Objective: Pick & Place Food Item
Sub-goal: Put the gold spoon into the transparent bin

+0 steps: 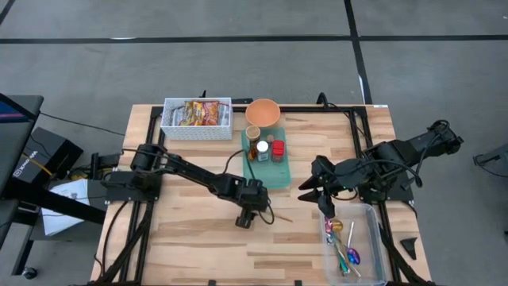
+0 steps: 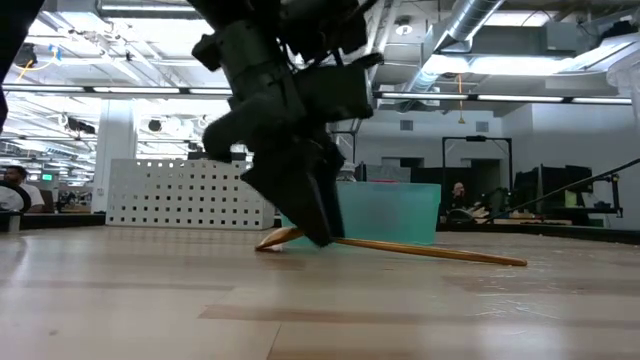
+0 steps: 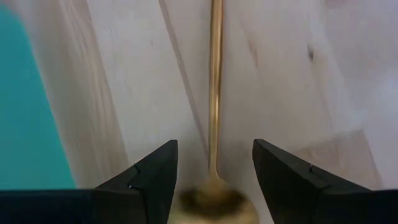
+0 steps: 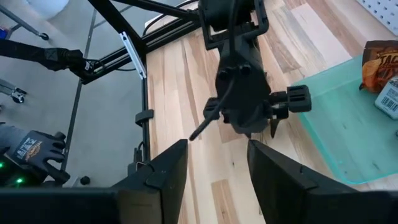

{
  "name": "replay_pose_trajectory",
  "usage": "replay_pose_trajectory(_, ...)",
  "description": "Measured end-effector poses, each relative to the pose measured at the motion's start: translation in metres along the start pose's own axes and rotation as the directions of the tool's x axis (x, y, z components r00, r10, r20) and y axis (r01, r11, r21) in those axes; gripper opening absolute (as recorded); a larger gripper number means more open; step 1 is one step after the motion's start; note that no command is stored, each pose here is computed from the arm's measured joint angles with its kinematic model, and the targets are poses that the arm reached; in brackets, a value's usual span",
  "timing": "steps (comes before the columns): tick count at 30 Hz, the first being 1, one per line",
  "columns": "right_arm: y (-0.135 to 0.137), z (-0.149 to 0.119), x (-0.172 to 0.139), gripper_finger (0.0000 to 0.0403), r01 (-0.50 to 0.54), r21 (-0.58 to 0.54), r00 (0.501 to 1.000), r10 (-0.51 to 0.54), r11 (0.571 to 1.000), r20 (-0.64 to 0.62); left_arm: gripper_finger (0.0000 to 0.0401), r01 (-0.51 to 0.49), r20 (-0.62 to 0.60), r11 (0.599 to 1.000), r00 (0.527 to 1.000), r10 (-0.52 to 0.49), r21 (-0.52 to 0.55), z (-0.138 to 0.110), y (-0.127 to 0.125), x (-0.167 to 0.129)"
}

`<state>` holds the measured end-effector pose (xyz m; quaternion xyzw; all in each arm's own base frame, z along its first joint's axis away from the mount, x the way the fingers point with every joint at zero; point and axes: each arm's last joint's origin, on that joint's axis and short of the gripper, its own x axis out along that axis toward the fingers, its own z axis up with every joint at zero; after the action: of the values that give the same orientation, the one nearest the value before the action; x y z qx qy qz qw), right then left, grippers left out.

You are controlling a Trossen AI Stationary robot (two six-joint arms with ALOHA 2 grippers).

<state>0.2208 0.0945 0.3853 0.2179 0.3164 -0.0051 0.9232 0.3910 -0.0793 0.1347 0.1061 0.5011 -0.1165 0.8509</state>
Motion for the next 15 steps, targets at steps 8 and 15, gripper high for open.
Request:
replay_pose_trajectory(8, 0.0005, -0.0002, -0.0002, 0.0161, -0.002, 0.001, 1.0, 0.002, 1.0, 0.0, 0.0187, 0.019, -0.056, 1.0, 0.998, -0.019, -0.001, -0.0056, -0.0024, 0.0036)
replay_pose_trajectory(15, 0.0005, -0.0002, -0.0002, 0.0161, -0.003, 0.002, 1.0, 0.003, 1.0, 0.0, 0.0115, 0.028, -0.08, 0.999, 0.996, -0.03, -0.028, -0.0078, -0.0048, 0.003)
